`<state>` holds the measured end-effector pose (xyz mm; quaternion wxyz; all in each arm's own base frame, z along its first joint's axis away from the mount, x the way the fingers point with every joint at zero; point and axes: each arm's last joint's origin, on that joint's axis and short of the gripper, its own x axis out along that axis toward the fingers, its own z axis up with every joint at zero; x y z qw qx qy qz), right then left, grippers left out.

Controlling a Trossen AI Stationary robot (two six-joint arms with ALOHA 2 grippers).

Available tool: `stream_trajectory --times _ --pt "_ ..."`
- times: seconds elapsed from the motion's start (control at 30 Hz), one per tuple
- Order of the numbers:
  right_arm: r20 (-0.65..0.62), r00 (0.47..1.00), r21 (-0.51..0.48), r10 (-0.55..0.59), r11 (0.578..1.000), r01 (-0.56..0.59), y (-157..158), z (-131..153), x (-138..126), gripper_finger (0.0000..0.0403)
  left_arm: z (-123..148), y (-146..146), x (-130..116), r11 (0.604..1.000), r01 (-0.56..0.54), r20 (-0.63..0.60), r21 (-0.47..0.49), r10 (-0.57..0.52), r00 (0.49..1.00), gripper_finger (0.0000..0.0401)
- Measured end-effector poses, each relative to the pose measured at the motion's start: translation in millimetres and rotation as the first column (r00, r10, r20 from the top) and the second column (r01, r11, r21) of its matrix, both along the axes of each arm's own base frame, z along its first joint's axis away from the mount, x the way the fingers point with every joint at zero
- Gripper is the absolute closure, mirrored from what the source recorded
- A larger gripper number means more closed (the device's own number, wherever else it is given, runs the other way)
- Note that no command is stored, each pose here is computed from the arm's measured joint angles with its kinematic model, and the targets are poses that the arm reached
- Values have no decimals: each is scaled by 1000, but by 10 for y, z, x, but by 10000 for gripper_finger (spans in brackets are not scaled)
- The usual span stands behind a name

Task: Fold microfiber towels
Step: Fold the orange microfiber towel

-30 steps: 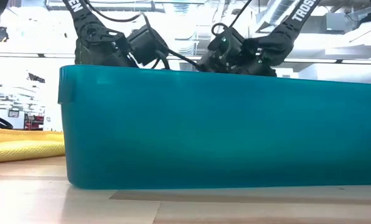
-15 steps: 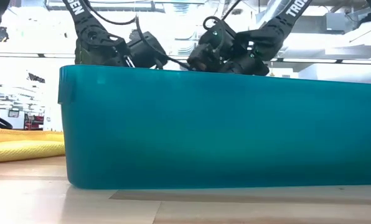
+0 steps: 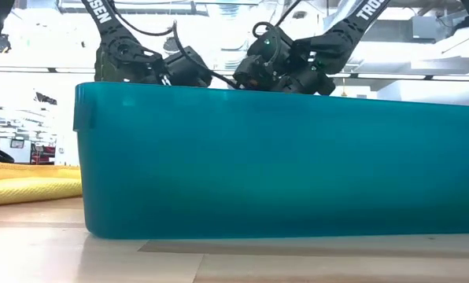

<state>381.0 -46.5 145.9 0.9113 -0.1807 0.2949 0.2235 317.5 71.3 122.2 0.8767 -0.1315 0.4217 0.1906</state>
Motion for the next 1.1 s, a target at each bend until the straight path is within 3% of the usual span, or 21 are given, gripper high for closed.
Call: stream_trajectory --times 0.1,0.27,0.37,0.53,0.63,0.73,0.9,1.1 --pt "-4 1000 9 -22 1000 22 -54 4 -9 390 150 0 23 1000 -8 -5 -14 7 1000 401" --pt "-28 999 23 -44 999 45 -98 14 -33 394 566 18 17 999 -22 -1 48 22 1000 401" --pt "-40 998 29 -49 998 50 -99 7 -40 395 689 -71 -23 1000 -22 37 17 21 999 401" --pt "-50 998 32 -48 998 50 -96 -1 -47 390 413 -278 -140 994 -97 -34 45 99 995 401" --pt "-52 998 32 -48 998 49 -95 -2 -49 393 265 -298 -221 985 -163 -11 56 164 986 401" --pt "-51 998 32 -47 998 49 -95 -2 -48 395 151 -316 -275 988 -154 51 14 153 987 401" --pt "-50 998 33 -48 998 49 -95 -1 -47 390 118 -361 -262 992 -63 204 -112 85 975 401" --pt "-50 998 33 -48 998 49 -95 -1 -47 395 119 -358 -268 988 -136 210 -67 148 966 401"
